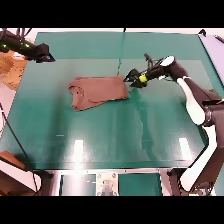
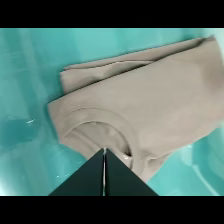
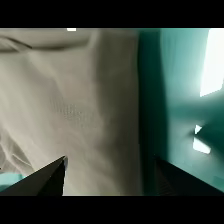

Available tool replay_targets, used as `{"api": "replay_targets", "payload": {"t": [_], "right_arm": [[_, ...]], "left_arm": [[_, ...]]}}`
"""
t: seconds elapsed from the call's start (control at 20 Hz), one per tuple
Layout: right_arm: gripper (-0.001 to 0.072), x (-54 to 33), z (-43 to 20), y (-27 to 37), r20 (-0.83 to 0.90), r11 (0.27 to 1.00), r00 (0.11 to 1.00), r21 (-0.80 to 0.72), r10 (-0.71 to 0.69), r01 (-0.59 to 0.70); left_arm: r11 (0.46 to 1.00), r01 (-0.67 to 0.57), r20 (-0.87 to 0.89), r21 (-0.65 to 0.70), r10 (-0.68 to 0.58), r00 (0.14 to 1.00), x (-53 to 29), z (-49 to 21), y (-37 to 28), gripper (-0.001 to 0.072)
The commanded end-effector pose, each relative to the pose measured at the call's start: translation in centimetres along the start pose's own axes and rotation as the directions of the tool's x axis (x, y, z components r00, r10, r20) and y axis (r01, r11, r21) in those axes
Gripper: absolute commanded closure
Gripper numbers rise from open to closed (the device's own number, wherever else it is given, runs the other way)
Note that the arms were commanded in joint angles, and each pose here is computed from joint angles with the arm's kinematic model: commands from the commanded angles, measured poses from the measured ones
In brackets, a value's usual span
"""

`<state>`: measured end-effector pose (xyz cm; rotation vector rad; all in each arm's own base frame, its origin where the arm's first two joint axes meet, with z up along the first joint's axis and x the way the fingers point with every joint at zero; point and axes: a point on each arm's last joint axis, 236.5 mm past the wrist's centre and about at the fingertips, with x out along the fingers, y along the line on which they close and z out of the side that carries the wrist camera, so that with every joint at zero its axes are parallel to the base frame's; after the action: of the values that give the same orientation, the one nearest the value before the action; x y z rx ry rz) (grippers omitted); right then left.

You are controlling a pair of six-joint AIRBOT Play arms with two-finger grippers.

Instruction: Fold the shirts.

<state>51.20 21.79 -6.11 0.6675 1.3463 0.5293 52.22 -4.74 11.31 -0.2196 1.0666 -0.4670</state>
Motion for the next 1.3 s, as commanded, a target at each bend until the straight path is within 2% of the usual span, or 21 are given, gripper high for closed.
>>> {"api": "replay_targets", "payload": {"t": [0.0,0.2,0.25,0.3,0.4,0.6,0.75,0.85,0.95,1.1,1.25], "right_arm": [[0.0104,4.9,-1.8,2.3,-0.014,0.998,0.998,-0.02,0.054,-0.054],[0.0109,6.8,-1.5,4.5,0.026,0.995,0.995,-0.016,0.096,-0.095],[0.0251,6.7,-1.4,5.2,0.028,0.993,0.992,0.0,0.122,-0.122],[0.0539,6.4,-1.2,5.6,0.031,0.99,0.989,0.01,0.142,-0.142],[0.0687,5.6,-1.0,7.0,0.021,0.983,0.983,0.006,0.182,-0.182],[0.0689,-0.4,2.0,12.3,0.068,0.96,0.963,-0.121,0.261,-0.252],[0.069,-10.8,6.7,14.9,0.249,0.946,0.917,-0.179,0.311,-0.272],[0.069,-19.1,8.6,14.1,0.375,0.952,0.876,-0.166,0.302,-0.257],[0.069,-27.2,9.4,11.4,0.498,0.974,0.837,-0.117,0.227,-0.195],[0.069,-38.2,8.3,4.2,0.646,0.996,0.763,0.075,-0.013,-0.047],[0.069,-47.2,4.0,-4.5,0.675,0.934,0.671,0.351,-0.307,0.074]], "left_arm": [[0.999,-0.044,-0.015,-0.003,0.044,0.999,0.0,-0.3,1.1,0.0685],[0.998,-0.064,-0.037,0.0,0.064,0.997,0.0,-0.9,1.5,0.0685],[0.998,-0.07,-0.042,0.0,0.07,0.997,0.0,-1.0,1.7,0.0685],[0.997,-0.072,-0.046,0.001,0.072,0.996,-0.1,-1.1,1.7,0.0685],[0.998,-0.069,-0.058,0.001,0.069,0.996,-0.1,-1.4,1.7,0.0685],[0.998,-0.065,-0.077,0.0,0.064,0.995,-0.1,-1.8,1.5,0.0685],[0.998,-0.062,-0.085,0.0,0.062,0.994,-0.1,-2.0,1.5,0.0685],[0.998,-0.059,-0.098,0.0,0.058,0.993,-0.1,-2.3,1.4,0.0685],[0.998,-0.056,-0.106,-0.001,0.056,0.993,-0.1,-2.5,1.4,0.0685],[0.999,-0.049,-0.138,-0.017,0.046,0.989,0.6,-3.5,1.6,0.0685],[0.998,-0.045,-0.163,-0.035,0.039,0.986,1.3,-4.3,1.8,0.0685]]}}
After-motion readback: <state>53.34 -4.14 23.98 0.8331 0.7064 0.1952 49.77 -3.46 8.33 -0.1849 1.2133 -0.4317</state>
